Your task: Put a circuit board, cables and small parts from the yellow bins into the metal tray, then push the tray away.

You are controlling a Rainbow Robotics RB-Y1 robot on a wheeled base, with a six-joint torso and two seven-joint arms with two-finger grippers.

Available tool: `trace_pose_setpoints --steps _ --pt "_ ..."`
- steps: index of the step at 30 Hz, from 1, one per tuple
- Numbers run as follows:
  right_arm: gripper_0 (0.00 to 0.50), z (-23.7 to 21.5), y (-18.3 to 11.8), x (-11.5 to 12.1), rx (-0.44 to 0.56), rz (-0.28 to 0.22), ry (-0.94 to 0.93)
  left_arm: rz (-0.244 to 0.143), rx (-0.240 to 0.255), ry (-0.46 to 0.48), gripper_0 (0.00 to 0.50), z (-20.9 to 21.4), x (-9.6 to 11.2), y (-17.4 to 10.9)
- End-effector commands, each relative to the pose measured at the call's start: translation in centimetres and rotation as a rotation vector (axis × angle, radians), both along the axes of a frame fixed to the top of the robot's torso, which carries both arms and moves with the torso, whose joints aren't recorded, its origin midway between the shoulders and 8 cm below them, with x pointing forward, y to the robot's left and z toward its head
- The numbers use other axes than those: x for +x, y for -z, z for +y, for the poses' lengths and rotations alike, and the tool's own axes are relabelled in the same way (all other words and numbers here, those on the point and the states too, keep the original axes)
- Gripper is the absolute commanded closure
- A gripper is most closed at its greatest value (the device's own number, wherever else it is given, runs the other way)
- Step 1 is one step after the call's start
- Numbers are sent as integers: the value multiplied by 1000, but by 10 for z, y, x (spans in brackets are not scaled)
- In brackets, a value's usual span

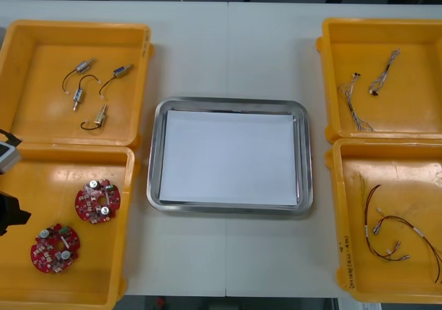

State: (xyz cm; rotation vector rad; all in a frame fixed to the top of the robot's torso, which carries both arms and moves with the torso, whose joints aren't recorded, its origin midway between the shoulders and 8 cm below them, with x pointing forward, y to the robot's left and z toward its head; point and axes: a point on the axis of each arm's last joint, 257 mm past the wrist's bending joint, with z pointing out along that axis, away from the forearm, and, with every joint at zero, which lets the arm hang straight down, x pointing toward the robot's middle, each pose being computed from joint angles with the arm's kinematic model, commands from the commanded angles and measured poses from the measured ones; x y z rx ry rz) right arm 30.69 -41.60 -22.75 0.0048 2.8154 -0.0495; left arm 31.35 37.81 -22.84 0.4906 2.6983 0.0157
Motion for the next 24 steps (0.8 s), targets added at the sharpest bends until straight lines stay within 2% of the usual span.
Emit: trace_pose_setpoints --steps 1,6,14,18,24 --pt "0 -20 -6 -15 -85 1 -103 23 97 208 0 4 -15 15" --pt "0 -22 -1 -17 -90 -12 -132 23 131 287 0 3 -16 21" --pt "0 -21 15 -13 -78 -82 -150 21 162 352 0 -1 -16 29" --pt "0 -18 25 -12 -76 -114 -161 19 193 376 0 2 -11 34" --pt "0 -9 40 -8 -88 -124 -198 12 196 419 0 5 1 47"
